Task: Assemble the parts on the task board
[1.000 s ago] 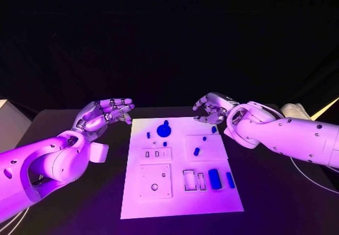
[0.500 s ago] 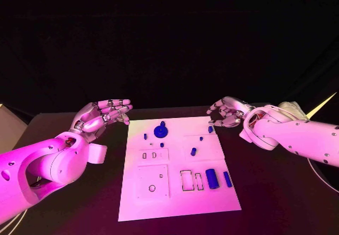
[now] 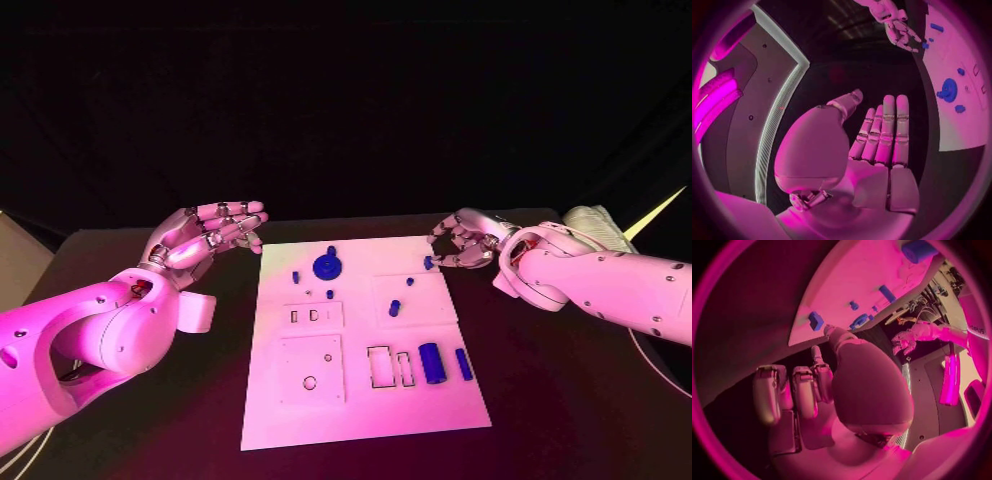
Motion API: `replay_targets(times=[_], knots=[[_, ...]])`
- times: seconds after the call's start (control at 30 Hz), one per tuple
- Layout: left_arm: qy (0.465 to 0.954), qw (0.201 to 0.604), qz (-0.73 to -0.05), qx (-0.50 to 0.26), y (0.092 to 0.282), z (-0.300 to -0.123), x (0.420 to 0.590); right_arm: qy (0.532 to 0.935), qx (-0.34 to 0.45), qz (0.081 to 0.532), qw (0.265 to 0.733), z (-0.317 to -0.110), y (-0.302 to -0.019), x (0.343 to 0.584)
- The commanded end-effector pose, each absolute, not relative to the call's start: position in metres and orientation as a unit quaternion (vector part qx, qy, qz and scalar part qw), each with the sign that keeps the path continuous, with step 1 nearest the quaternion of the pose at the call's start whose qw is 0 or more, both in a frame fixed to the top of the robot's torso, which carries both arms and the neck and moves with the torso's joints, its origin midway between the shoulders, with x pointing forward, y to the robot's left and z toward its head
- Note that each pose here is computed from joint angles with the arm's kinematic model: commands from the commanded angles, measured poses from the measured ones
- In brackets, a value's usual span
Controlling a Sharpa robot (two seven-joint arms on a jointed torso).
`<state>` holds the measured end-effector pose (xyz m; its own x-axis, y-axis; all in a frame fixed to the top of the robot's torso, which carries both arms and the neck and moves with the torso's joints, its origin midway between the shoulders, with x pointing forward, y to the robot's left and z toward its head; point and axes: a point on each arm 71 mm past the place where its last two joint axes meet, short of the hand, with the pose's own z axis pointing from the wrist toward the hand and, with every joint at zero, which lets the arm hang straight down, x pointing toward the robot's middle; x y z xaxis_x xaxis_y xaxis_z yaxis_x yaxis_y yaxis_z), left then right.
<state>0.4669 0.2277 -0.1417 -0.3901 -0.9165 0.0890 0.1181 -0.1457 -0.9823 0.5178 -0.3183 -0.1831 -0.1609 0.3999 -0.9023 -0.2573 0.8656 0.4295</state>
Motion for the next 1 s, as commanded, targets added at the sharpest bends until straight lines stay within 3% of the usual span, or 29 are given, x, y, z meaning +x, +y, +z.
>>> replay_targets(times=[0.03, 1.0], knots=[[0.517, 0.391, -0.661, -0.379, 0.226, -0.140, 0.466, 0.724, 0.037, 0.257, 0.640, -0.185, -0.317, 0.518], [0.517, 0.394, -0.658, -0.381, 0.229, -0.140, 0.467, 0.736, 0.037, 0.250, 0.628, -0.199, -0.312, 0.522]])
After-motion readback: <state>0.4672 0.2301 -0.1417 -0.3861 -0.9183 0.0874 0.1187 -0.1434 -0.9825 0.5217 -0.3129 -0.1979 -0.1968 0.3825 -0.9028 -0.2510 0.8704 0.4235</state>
